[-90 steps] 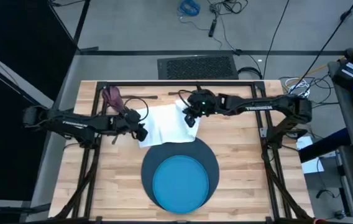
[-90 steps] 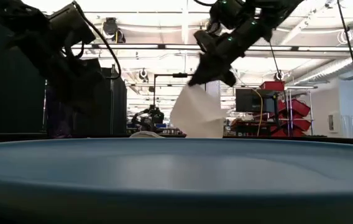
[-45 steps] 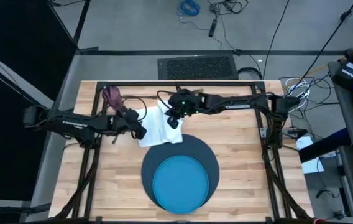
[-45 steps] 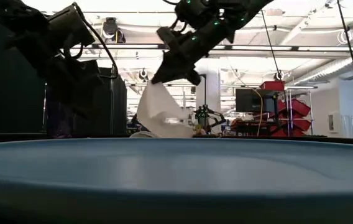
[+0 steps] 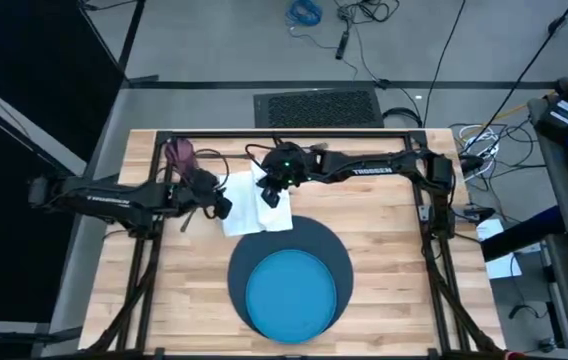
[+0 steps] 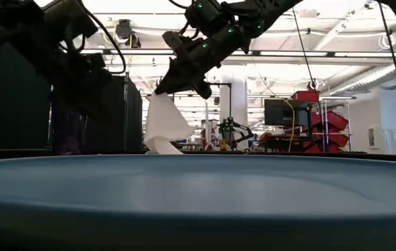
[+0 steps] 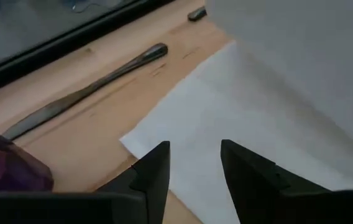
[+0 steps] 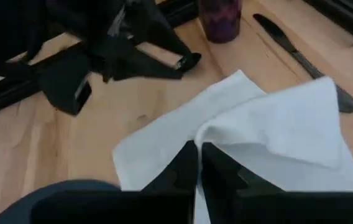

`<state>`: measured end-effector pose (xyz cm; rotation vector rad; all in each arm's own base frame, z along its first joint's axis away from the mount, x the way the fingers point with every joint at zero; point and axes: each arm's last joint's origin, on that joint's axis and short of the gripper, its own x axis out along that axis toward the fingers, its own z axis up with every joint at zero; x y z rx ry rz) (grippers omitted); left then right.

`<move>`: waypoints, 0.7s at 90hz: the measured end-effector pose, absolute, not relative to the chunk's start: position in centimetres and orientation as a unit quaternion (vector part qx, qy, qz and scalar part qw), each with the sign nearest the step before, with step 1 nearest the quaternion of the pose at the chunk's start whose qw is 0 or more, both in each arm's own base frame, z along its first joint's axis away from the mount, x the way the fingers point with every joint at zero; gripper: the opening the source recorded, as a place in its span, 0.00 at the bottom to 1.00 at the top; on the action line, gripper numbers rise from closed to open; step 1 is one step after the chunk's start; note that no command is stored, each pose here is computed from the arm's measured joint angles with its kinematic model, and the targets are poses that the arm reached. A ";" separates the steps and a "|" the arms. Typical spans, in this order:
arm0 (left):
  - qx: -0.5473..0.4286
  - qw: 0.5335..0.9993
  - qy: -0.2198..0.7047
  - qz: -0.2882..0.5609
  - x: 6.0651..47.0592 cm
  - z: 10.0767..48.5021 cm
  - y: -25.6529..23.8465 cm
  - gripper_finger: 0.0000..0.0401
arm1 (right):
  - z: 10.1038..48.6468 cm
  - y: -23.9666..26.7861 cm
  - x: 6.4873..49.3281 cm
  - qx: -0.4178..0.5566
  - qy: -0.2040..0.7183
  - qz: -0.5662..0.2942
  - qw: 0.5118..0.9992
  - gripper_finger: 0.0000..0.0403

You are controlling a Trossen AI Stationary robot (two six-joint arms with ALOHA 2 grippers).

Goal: Set table place
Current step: Fold the white table napkin

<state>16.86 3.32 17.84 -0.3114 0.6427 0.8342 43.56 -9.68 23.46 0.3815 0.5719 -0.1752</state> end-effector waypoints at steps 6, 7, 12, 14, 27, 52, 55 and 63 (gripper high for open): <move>-0.144 0.856 0.303 0.393 16.7 18.1 3.3 0.32 | 23.5 -9.6 43.6 0.187 0.279 -0.084 0.938 0.00; -0.144 0.857 0.301 0.393 16.7 18.1 3.3 0.32 | 23.5 -9.6 43.6 0.187 0.279 -0.083 0.938 0.00; -0.147 0.860 0.290 0.392 16.6 18.4 3.3 0.32 | 23.5 -9.6 43.6 0.189 0.278 -0.078 0.939 0.00; -0.148 0.861 0.287 0.392 16.5 18.5 3.3 0.32 | 23.5 -9.6 43.6 0.190 0.278 -0.073 0.939 0.00; -0.147 0.864 0.282 0.391 16.4 18.7 3.3 0.32 | 22.7 -9.4 44.1 0.198 0.276 -0.054 0.939 0.00; -0.146 0.863 0.280 0.393 16.3 18.8 3.3 0.32 | 20.3 -9.4 45.6 0.216 0.269 -0.018 0.938 0.00; -0.146 0.864 0.280 0.393 16.3 18.8 3.3 0.32 | 20.0 -9.4 45.7 0.214 0.270 -0.016 0.939 0.00; -0.146 0.863 0.281 0.393 16.3 18.8 3.3 0.32 | 19.8 -9.4 46.2 0.214 0.262 -0.001 0.941 0.01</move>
